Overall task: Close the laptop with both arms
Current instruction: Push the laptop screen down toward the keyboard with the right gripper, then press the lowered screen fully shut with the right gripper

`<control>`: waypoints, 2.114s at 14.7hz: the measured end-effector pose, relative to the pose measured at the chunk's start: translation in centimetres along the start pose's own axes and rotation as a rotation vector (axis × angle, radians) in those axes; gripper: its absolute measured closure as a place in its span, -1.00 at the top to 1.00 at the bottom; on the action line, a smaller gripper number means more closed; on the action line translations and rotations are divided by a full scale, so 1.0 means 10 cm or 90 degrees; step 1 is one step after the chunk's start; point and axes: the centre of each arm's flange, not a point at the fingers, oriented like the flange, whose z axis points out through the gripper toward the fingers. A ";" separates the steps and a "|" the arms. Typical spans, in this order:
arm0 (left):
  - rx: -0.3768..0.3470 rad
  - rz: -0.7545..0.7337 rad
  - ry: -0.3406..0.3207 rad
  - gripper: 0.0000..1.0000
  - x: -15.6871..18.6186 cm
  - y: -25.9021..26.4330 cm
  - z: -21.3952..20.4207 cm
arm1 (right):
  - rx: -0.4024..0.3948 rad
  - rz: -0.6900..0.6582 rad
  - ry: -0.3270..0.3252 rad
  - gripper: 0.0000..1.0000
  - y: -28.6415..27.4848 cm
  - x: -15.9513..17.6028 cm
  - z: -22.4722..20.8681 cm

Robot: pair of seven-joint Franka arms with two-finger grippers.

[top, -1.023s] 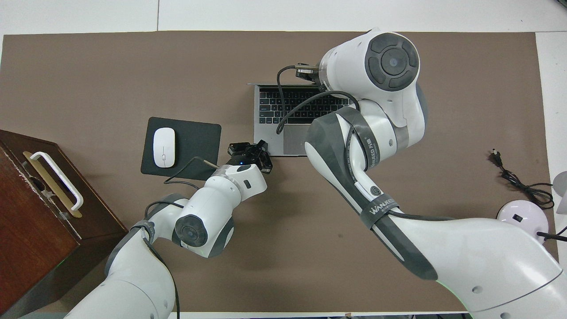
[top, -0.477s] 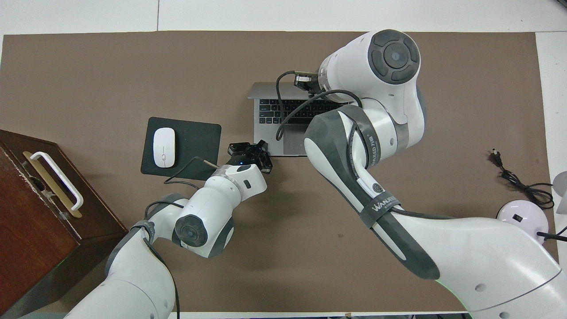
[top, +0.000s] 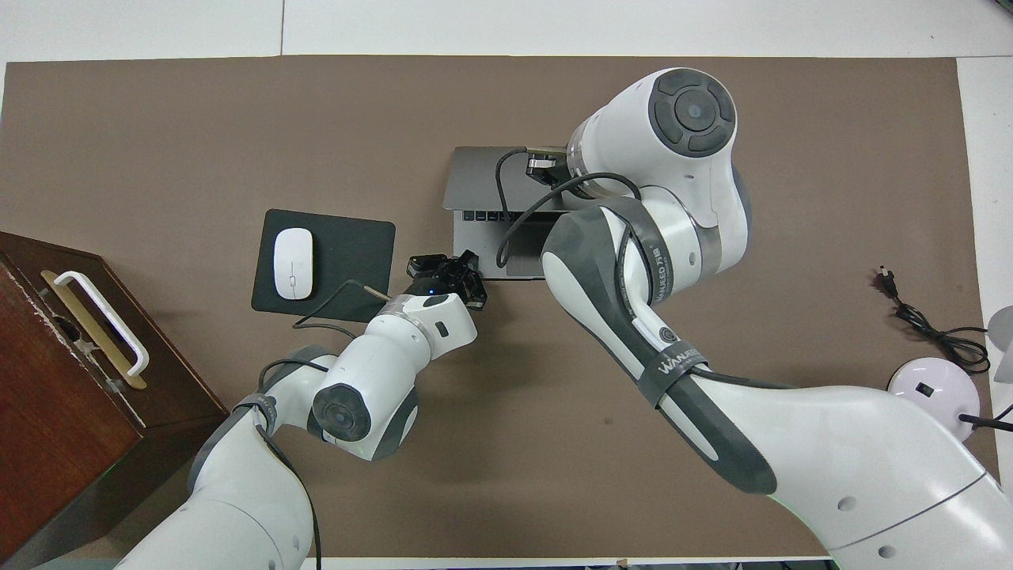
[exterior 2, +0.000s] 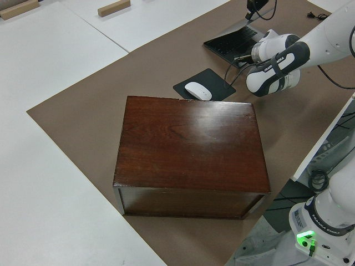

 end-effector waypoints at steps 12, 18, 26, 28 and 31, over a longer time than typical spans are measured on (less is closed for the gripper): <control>0.000 0.000 0.000 -0.98 0.00 0.00 0.00 | 0.002 0.024 -0.050 -0.98 0.09 -0.13 0.42; 0.000 0.012 0.000 -0.98 0.00 0.00 0.00 | 0.002 0.026 -0.048 -0.98 0.11 -0.17 0.51; 0.000 0.014 0.001 -0.98 0.00 0.00 0.00 | 0.016 0.040 -0.053 -0.98 0.12 -0.20 0.57; 0.000 0.014 0.001 -0.98 0.00 0.00 0.00 | 0.017 0.040 -0.053 -0.98 0.12 -0.20 0.58; 0.000 0.014 0.001 -0.98 0.00 0.00 0.00 | 0.020 0.040 -0.047 -0.98 0.12 -0.21 0.60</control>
